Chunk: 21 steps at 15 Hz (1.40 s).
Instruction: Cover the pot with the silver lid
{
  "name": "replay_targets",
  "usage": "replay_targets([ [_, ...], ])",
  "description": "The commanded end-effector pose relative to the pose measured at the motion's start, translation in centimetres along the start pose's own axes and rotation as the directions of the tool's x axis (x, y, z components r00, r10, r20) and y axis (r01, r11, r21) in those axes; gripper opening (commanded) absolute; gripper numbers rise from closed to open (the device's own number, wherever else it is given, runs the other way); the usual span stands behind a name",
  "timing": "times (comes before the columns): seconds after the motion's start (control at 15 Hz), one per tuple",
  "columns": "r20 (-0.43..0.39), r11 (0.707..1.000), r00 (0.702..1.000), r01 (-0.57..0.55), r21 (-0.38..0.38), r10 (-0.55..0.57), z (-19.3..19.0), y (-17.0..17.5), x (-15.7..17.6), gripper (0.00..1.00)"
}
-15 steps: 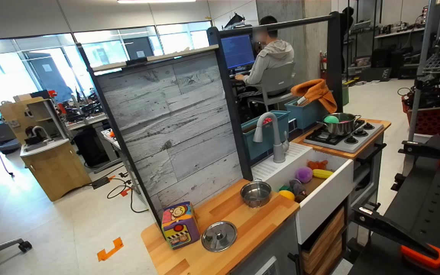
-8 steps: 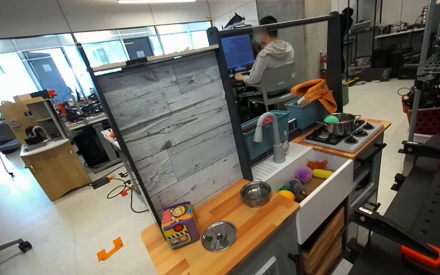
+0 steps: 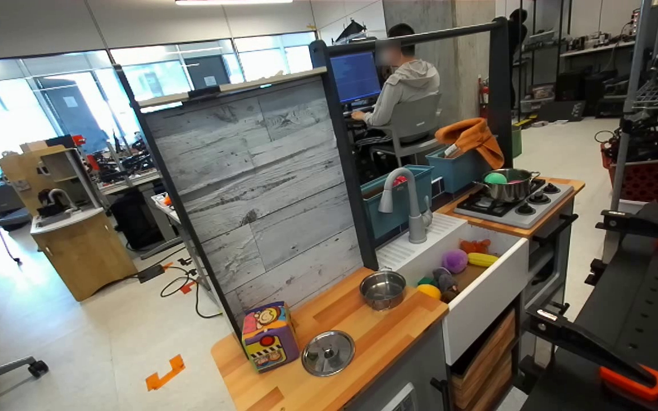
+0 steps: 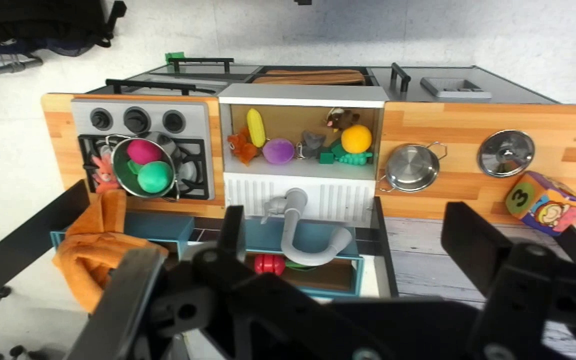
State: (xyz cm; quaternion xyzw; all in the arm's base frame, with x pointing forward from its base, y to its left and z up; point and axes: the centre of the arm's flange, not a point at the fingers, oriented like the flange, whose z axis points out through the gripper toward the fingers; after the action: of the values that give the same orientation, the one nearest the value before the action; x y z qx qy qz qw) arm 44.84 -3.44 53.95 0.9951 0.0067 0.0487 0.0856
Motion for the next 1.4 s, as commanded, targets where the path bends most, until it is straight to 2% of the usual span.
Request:
replay_targets([
  [0.0, 0.012, 0.997, 0.998, 0.057, 0.048, -0.058, 1.2, -4.4, 3.2, 1.00],
  [0.27, 0.004, 0.984, 0.987, 0.161, 0.069, -0.162, 3.7, -10.5, 5.0, 1.00],
  [0.53, -0.058, 0.967, 0.968, 0.249, 0.058, -0.246, 7.1, -15.9, 5.8, 1.00],
  [0.73, -0.074, 0.945, 0.943, 0.326, 0.026, -0.323, 10.0, -19.1, 6.0, 1.00],
  [1.07, -0.058, 0.871, 0.870, 0.484, -0.088, -0.489, 13.7, -21.8, 7.3, 1.00],
  [1.33, -0.004, 0.826, 0.828, 0.558, -0.080, -0.560, 17.0, -23.3, 6.3, 1.00],
])
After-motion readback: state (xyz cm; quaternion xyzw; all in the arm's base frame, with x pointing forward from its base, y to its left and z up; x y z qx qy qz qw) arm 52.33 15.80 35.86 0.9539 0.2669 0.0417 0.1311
